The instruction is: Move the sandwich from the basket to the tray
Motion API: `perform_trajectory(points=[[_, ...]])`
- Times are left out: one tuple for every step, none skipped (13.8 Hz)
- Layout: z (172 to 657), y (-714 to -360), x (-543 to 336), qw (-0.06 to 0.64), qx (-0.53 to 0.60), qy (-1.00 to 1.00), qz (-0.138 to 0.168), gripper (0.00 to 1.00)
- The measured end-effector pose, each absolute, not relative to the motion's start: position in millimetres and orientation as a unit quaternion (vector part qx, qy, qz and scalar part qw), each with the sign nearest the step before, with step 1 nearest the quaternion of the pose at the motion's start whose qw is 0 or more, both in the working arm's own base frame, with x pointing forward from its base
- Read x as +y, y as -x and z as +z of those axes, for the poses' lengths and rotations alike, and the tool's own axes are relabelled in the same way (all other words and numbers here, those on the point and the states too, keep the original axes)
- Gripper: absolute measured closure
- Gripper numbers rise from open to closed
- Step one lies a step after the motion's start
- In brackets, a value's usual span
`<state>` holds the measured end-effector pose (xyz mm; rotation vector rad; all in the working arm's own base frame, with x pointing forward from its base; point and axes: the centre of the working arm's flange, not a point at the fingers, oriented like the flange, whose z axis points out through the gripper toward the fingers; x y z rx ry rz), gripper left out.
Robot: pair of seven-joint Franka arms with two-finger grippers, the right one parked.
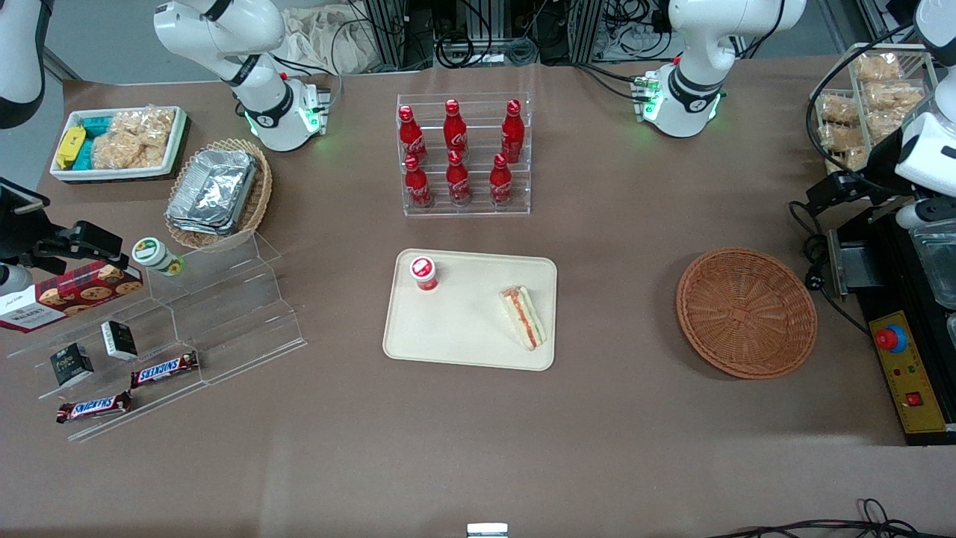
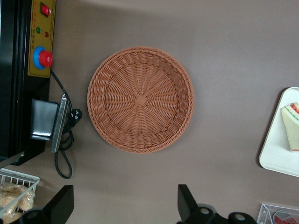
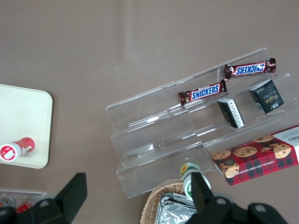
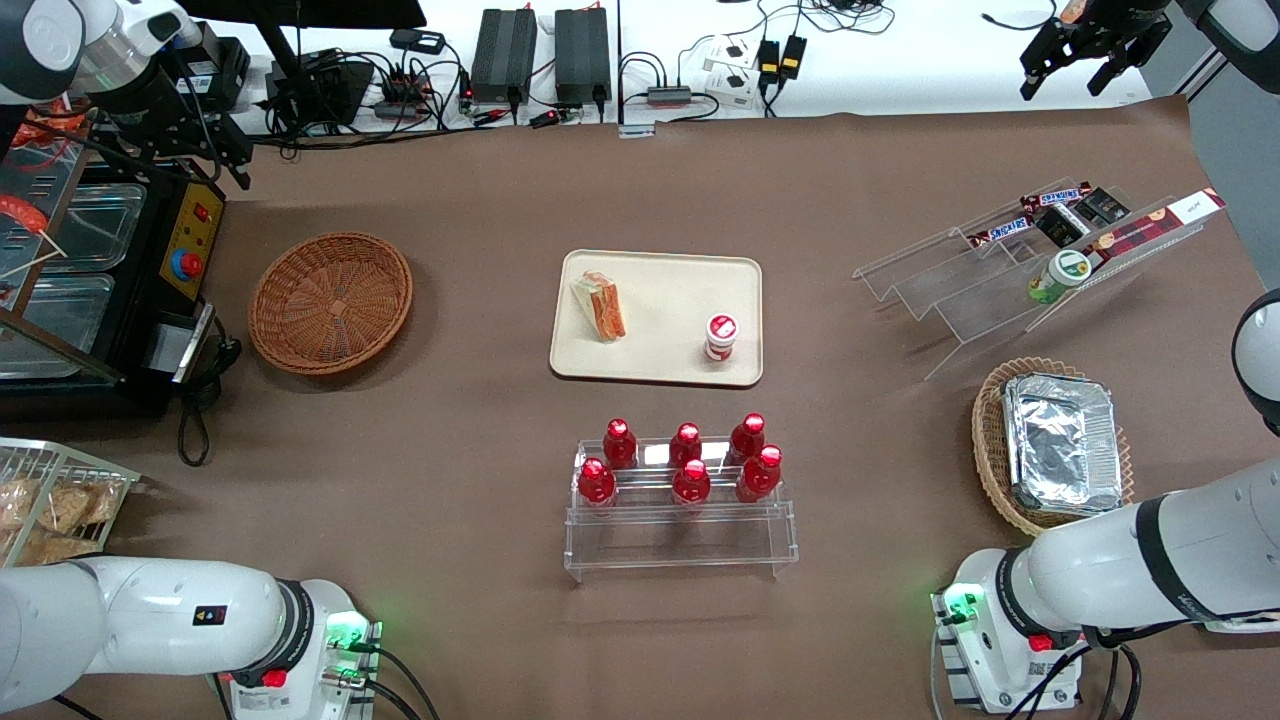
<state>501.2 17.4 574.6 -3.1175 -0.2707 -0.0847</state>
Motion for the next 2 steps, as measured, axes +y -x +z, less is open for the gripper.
perform_trajectory(points=[[573.4,-496.9,19.3,0.005,-0.086,0.996,-0.027,0.00],[574.1,-495.4,19.7,0.005,-0.082,0.996,-0.028,0.00]])
